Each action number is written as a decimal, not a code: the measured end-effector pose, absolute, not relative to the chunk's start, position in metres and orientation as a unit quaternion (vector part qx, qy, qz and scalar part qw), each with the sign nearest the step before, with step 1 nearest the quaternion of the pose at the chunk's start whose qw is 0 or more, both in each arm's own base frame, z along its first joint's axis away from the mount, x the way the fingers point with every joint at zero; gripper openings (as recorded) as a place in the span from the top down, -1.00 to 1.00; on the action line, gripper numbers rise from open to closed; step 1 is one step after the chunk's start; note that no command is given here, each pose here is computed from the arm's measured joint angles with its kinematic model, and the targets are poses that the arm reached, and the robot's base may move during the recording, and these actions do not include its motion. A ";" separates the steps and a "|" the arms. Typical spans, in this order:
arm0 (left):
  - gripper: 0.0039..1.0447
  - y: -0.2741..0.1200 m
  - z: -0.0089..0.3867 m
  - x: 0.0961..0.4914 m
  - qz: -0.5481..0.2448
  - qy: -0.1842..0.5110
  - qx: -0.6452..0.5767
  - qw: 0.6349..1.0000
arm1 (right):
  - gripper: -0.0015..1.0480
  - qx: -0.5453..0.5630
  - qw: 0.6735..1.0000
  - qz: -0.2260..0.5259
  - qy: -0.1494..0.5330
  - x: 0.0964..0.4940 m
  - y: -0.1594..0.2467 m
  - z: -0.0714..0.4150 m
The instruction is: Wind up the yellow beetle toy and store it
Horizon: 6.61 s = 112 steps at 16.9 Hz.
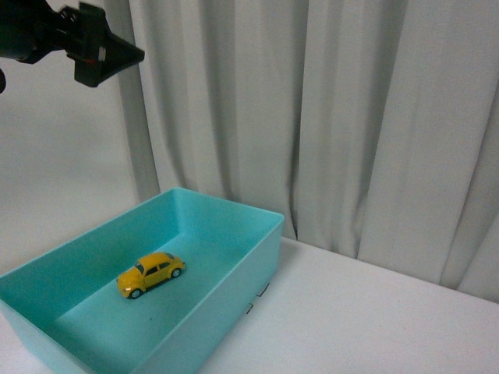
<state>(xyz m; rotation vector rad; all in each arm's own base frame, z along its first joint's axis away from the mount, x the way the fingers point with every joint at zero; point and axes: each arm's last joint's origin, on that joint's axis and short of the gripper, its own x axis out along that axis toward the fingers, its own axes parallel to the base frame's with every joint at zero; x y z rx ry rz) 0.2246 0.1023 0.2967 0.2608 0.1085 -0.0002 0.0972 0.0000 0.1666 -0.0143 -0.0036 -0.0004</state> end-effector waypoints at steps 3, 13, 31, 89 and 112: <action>0.30 0.058 0.256 0.192 -0.007 -0.008 0.032 0.999 | -0.87 -0.007 1.000 0.000 -0.002 0.097 0.000 0.167; 0.97 0.011 0.190 0.139 -0.003 0.001 0.003 1.000 | -0.87 -0.007 1.000 0.000 -0.002 0.097 0.000 0.167; 0.97 0.000 0.169 0.110 0.001 -0.005 0.002 1.000 | -0.87 -0.007 1.000 0.000 -0.002 0.097 0.000 0.167; -0.88 0.000 0.166 0.097 0.000 -0.002 0.002 1.000 | -0.87 -0.007 1.000 0.000 -0.002 0.097 0.000 0.167; -0.88 0.000 0.166 0.097 0.000 -0.001 0.001 1.000 | -0.87 -0.007 1.000 0.000 -0.002 0.097 0.000 0.167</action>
